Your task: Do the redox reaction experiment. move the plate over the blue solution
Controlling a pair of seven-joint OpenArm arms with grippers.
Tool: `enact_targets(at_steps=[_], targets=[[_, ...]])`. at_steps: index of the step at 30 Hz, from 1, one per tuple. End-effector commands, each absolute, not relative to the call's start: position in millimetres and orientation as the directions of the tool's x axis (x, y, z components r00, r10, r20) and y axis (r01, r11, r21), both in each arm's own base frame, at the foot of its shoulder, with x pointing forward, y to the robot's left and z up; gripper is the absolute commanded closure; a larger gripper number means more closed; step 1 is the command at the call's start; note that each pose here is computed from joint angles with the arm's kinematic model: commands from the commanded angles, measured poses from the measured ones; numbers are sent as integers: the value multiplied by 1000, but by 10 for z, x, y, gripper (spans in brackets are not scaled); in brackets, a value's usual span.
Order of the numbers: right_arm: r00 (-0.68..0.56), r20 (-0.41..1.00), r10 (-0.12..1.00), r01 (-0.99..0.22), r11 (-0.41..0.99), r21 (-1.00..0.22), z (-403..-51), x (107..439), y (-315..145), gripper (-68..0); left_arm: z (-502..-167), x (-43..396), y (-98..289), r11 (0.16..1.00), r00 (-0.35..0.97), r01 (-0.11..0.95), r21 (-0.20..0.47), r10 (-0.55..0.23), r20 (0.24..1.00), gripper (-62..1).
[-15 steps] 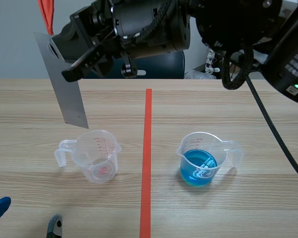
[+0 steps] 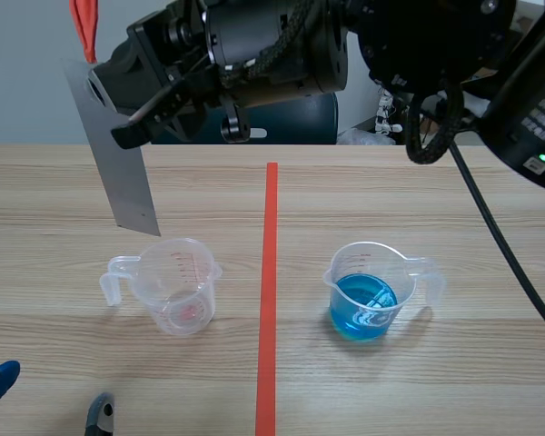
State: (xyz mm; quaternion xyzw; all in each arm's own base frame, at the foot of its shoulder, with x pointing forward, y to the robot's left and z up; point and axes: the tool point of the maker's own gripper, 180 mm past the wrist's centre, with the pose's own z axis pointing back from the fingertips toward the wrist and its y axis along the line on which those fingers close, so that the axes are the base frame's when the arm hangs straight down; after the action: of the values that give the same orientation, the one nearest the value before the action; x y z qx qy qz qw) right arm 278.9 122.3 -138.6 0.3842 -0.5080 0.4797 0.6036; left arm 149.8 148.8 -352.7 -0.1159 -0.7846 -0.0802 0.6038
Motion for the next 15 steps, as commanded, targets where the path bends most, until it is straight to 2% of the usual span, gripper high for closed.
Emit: enact_targets(at_steps=[1,12,15], targets=[[5,987,160,-968,247,-35,-1264,2811,1218,-6,-3433,1490,1532,960,-291,280,0,85,953,-619],[16,976,217,-960,277,-46,-1401,2888,1049,-6,-3432,1490,1533,960,-292,280,0,85,953,-619],[50,978,203,-960,280,-10,-1418,2897,931,-6,-3432,1489,1533,960,-291,280,0,85,953,-619]])
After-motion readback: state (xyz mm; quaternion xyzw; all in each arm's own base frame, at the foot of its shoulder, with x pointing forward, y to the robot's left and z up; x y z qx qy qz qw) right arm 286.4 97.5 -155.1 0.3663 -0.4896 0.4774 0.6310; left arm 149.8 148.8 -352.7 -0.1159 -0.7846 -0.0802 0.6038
